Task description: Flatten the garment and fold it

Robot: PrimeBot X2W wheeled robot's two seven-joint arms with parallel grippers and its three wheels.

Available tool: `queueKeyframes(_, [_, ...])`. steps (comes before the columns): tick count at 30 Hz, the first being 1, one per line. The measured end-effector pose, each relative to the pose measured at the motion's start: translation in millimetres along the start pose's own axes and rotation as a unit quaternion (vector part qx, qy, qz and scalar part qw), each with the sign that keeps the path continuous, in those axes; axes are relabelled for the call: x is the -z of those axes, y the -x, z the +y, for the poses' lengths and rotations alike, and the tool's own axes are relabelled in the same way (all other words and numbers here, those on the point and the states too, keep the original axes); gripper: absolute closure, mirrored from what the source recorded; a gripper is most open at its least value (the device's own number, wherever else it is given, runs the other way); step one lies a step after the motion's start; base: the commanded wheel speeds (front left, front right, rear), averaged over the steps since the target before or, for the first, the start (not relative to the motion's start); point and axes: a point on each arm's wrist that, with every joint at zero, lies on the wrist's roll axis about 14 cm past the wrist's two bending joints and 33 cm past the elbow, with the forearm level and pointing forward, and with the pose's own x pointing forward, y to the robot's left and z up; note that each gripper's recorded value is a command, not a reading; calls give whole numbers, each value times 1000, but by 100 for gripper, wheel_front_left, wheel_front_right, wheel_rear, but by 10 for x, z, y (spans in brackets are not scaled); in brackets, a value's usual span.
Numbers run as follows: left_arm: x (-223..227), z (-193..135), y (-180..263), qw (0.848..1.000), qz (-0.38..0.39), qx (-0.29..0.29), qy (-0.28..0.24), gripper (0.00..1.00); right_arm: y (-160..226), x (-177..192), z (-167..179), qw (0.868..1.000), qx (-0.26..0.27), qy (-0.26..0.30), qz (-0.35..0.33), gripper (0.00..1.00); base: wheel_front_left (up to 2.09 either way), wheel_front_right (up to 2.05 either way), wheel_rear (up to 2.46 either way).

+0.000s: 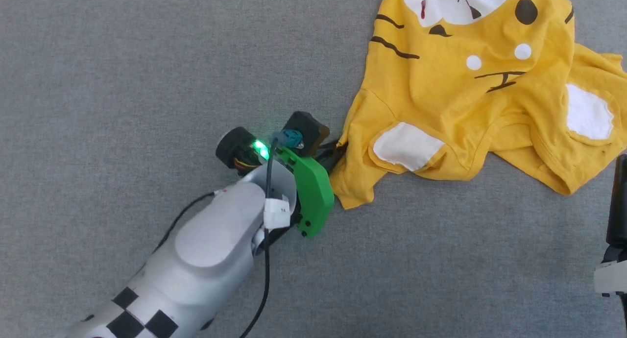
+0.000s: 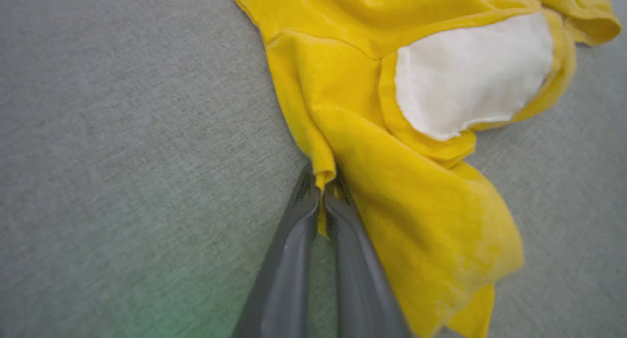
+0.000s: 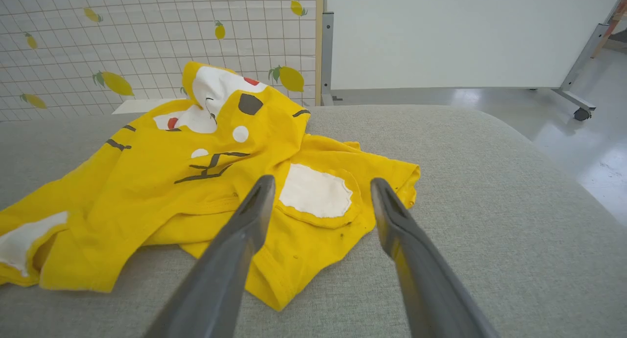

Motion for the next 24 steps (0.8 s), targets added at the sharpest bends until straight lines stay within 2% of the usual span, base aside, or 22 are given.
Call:
queueKeyframes(4, [-66,54,56,1000,-20,-11,21,100,20,-41,-23,1000,3,-1,-5,0,0,0,0])
queueKeyframes(13, [-248,1072,692,985,-47,-166,12,100,48,-111,18,1000,-4,-5,-13,0,0,0,0])
queueKeyframes(18, [-54,1288,908,975,-18,-219,20,100,56,-100,35,1000,-7,-5,-8,0,0,0,0])
queueKeyframes(19, [-29,1268,910,975,-19,-220,26,83,55,-97,39,1000,-8,-5,-6,0,0,0,0])
queueKeyframes(20, [-9,1241,906,975,-23,-221,32,31,53,-101,47,1000,-9,-5,-7,0,0,0,0])
queueKeyframes(21, [-12,1228,908,973,-31,-223,38,0,52,-102,57,1000,-10,-5,-6,0,0,0,0])
queueKeyframes(24, [-60,1174,906,969,-64,-229,62,0,51,-112,108,1000,-18,-6,-4,0,0,0,0])
